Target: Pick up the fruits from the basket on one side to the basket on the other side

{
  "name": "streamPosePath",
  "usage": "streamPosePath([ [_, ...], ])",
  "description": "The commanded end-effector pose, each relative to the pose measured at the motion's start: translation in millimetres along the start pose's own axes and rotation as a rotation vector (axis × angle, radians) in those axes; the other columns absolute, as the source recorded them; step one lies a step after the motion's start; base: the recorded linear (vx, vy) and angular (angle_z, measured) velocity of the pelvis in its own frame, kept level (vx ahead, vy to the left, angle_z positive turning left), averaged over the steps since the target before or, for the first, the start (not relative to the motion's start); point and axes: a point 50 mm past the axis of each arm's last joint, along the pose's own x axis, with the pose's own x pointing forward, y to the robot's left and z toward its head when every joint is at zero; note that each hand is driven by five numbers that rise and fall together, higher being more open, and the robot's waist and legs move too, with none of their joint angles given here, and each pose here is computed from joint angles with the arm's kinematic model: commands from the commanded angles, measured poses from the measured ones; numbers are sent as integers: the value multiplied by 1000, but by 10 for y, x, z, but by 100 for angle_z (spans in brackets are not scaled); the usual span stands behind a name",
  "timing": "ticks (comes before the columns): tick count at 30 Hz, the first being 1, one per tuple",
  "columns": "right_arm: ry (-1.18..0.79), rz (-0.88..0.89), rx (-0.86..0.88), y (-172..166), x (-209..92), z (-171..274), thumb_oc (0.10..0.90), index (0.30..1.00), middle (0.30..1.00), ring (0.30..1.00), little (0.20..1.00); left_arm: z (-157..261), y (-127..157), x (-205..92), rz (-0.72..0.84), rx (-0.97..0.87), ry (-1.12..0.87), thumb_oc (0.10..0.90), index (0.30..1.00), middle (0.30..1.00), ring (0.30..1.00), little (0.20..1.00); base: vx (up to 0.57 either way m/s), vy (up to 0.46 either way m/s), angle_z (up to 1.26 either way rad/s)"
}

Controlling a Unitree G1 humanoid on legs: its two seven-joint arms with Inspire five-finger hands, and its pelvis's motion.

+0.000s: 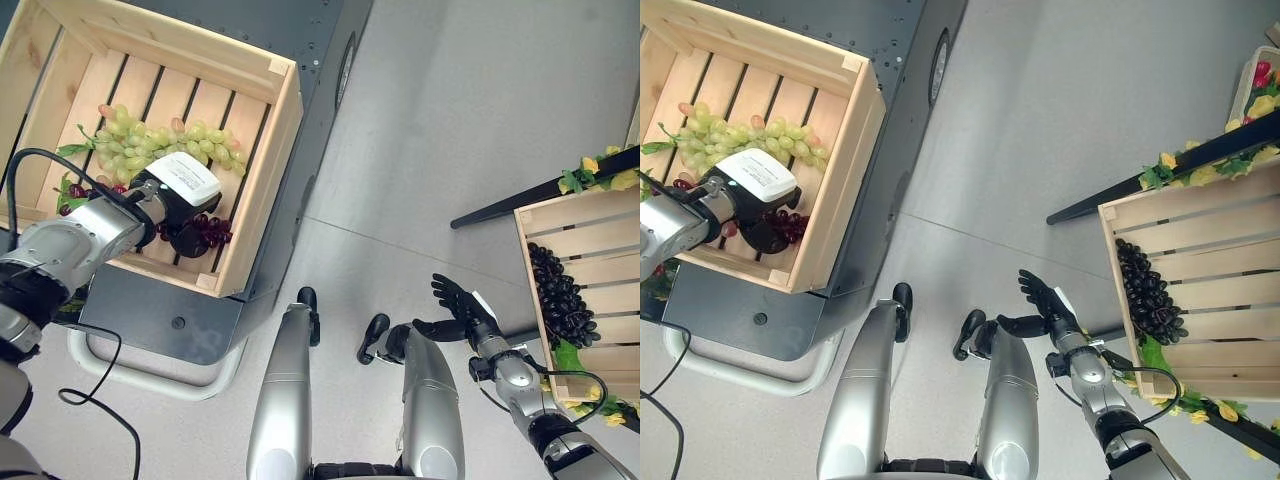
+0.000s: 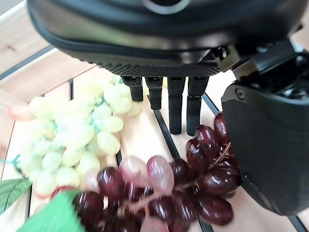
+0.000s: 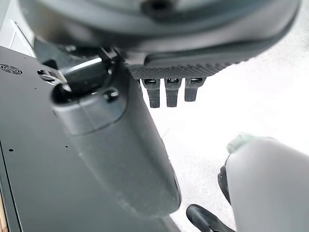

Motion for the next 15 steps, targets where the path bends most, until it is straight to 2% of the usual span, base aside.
streamPosePath([
  [1, -88, -83, 43, -215, -66, 76, 800, 900, 900, 900, 900, -609, -201, -226, -188, 97, 330, 800, 900, 900, 900, 900, 0, 0, 0],
  [2, -88, -83, 43, -215, -66, 76, 800, 900, 900, 900, 900, -609, -201, -225, -187, 97, 330, 800, 900, 900, 900, 900, 0, 0, 0],
  [4, -91, -89, 57, -198, -60, 73, 800, 900, 900, 900, 900, -588, -186, -202, -166, 81, 311, 494, 441, 441, 441, 441, -8, -32, 3],
  [5, -91, -89, 58, -198, -59, 73, 800, 900, 900, 900, 900, -585, -183, -200, -162, 79, 307, 413, 319, 319, 319, 319, 0, -33, 2],
  [6, -95, -90, 63, -189, -58, 73, 800, 900, 900, 900, 900, -566, -177, -189, -150, 66, 285, 400, 300, 300, 300, 300, 0, 0, 0],
  [15, -104, -94, 60, -166, -50, 89, 800, 900, 900, 900, 900, -521, -291, -195, -177, 34, 251, 400, 300, 300, 300, 300, 0, 0, 0],
])
